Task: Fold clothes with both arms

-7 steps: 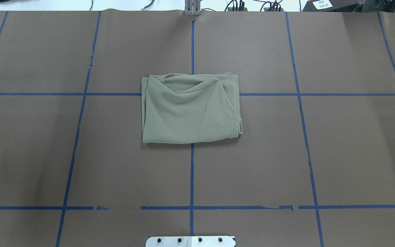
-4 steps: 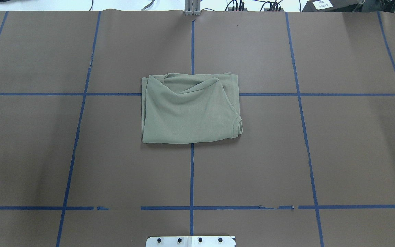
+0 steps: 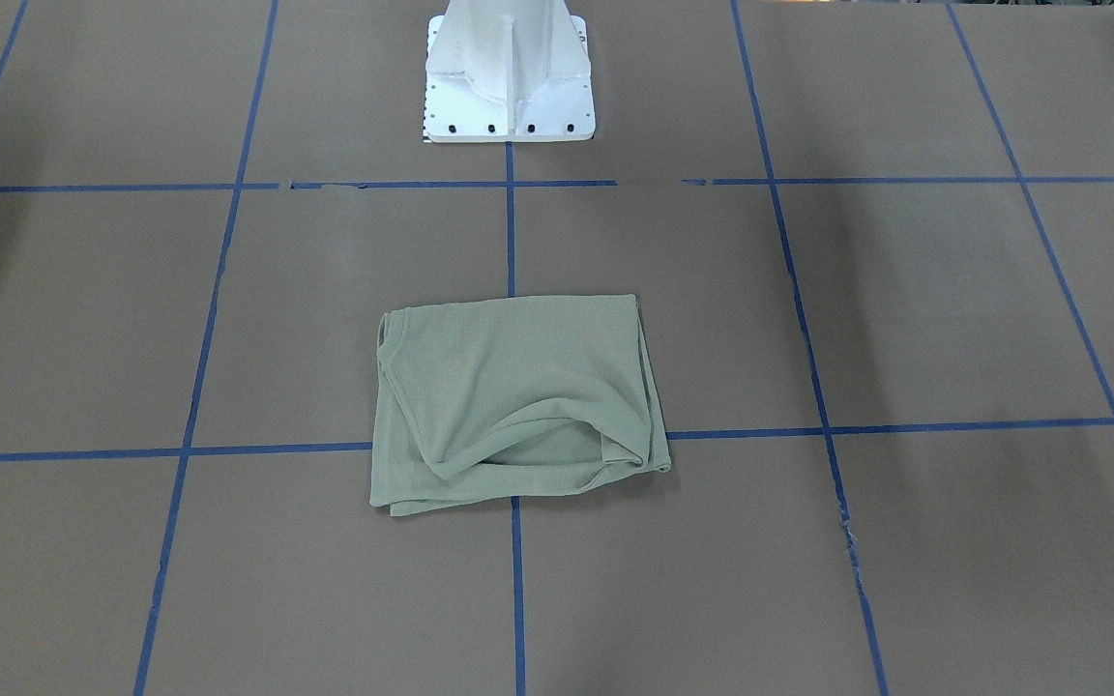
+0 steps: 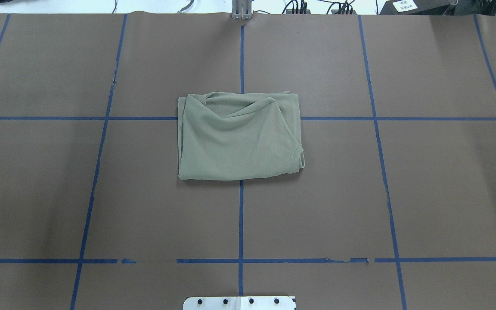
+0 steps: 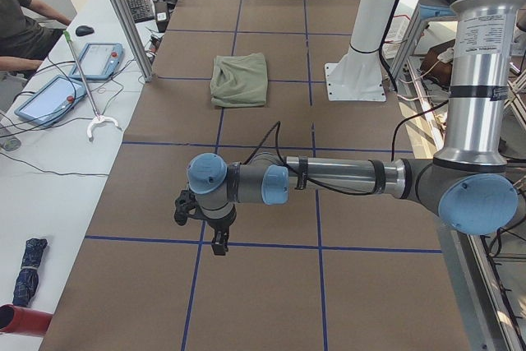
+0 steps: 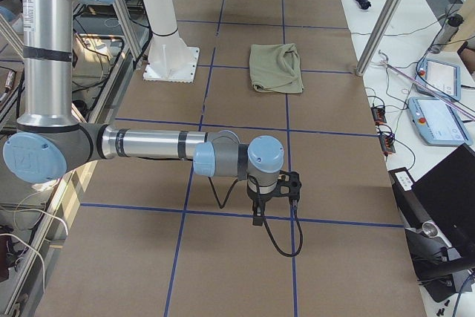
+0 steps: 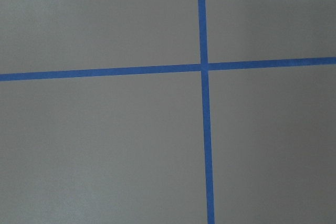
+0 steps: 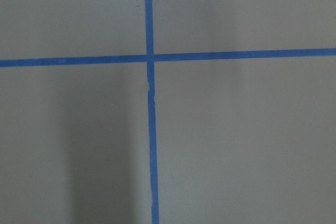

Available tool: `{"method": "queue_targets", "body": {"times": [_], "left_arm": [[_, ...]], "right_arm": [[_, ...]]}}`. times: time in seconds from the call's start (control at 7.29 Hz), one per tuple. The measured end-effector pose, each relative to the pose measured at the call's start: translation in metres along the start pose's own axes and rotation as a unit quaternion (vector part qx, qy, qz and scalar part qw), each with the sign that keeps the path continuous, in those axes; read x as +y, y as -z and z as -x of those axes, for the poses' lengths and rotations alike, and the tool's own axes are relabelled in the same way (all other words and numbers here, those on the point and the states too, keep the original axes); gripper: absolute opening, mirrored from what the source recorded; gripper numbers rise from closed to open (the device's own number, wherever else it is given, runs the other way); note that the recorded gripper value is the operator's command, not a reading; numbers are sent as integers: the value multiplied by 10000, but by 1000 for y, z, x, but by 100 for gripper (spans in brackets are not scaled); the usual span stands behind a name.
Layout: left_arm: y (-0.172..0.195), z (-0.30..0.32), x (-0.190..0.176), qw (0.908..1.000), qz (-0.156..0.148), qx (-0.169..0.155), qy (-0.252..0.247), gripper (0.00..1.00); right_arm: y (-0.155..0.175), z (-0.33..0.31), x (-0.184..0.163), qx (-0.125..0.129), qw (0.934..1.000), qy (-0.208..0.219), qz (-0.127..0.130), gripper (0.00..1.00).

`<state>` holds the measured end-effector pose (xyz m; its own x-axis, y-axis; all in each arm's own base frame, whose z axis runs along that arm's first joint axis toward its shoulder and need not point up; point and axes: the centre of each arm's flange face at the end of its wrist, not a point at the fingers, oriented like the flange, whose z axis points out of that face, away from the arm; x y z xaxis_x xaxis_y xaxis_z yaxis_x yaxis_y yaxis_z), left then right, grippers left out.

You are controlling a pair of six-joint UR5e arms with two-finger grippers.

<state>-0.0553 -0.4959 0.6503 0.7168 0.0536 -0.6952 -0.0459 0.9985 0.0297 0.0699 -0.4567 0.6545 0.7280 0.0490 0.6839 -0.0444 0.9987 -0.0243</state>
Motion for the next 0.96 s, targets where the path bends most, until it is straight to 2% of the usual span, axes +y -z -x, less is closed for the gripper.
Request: {"method": "queue_targets", "body": {"times": [0.96], "left_arm": [[0, 0, -1, 10000, -9, 7, -9, 100]], "right_arm": [[-2, 0, 0, 9, 10000, -27, 18, 100]]}}
